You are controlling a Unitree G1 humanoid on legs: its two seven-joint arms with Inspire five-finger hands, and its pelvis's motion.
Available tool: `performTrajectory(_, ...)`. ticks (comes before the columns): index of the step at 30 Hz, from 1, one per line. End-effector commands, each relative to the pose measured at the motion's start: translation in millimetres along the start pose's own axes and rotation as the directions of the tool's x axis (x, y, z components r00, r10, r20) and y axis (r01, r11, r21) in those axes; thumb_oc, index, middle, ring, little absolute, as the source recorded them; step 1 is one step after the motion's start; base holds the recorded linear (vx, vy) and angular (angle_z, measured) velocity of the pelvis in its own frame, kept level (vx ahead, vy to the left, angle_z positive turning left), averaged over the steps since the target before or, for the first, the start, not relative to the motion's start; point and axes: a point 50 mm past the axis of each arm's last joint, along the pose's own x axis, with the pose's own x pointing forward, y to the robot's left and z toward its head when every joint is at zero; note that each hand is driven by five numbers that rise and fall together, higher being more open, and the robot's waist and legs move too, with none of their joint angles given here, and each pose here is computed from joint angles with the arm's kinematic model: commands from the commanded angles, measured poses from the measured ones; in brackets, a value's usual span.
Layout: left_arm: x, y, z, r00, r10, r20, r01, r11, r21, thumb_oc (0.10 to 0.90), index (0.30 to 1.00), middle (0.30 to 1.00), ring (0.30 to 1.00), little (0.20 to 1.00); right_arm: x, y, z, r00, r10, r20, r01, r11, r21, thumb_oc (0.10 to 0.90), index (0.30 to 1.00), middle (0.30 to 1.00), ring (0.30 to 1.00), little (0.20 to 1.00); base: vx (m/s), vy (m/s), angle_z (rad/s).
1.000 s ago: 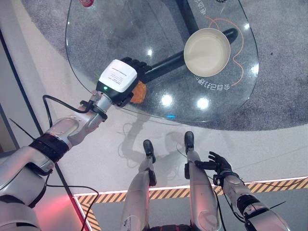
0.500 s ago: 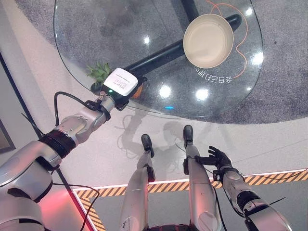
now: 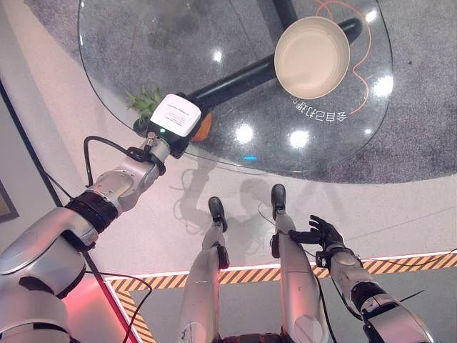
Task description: Pick up the fruit to the plate
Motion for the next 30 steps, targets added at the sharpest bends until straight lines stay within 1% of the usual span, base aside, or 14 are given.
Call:
performTrajectory(1, -1, 27, -45, 0.978, 0.148, -0.147, -0.133, 0.986, 0.103, 0.800, 0.900, 0.900, 0.900, 0.900, -12, -22, -44, 0.986, -0.084, -0.146, 0.072, 0.994, -0.081, 0.800, 0.900, 0.900, 0.900, 0.900, 0.00, 0.000, 0.00)
performTrajectory(10, 6, 19, -34, 0.981, 0.143, -0.129, -0.134, 0.988, 0.074, 0.800, 0.900, 0.900, 0.900, 0.900, -10, -13, -37, 0.990, -0.067, -0.123, 0.056, 0.994, -0.091, 0.800, 0.900, 0.900, 0.900, 0.900, 0.00, 0.000, 0.00)
performTrajectory(19, 3, 1, -33, 0.976, 0.094, -0.195, -0.084, 0.995, 0.062, 0.800, 0.900, 0.900, 0.900, 0.900, -8, -8, -32, 0.992, -0.059, -0.110, 0.049, 0.994, -0.096, 0.800, 0.900, 0.900, 0.900, 0.900, 0.00, 0.000, 0.00)
performTrajectory(30, 3, -14, -28, 0.972, 0.021, -0.234, -0.033, 0.998, -0.046, 0.800, 0.900, 0.900, 0.900, 0.900, -6, -1, -26, 0.995, -0.044, -0.095, 0.035, 0.995, -0.096, 0.800, 0.900, 0.900, 0.900, 0.900, 0.00, 0.000, 0.00)
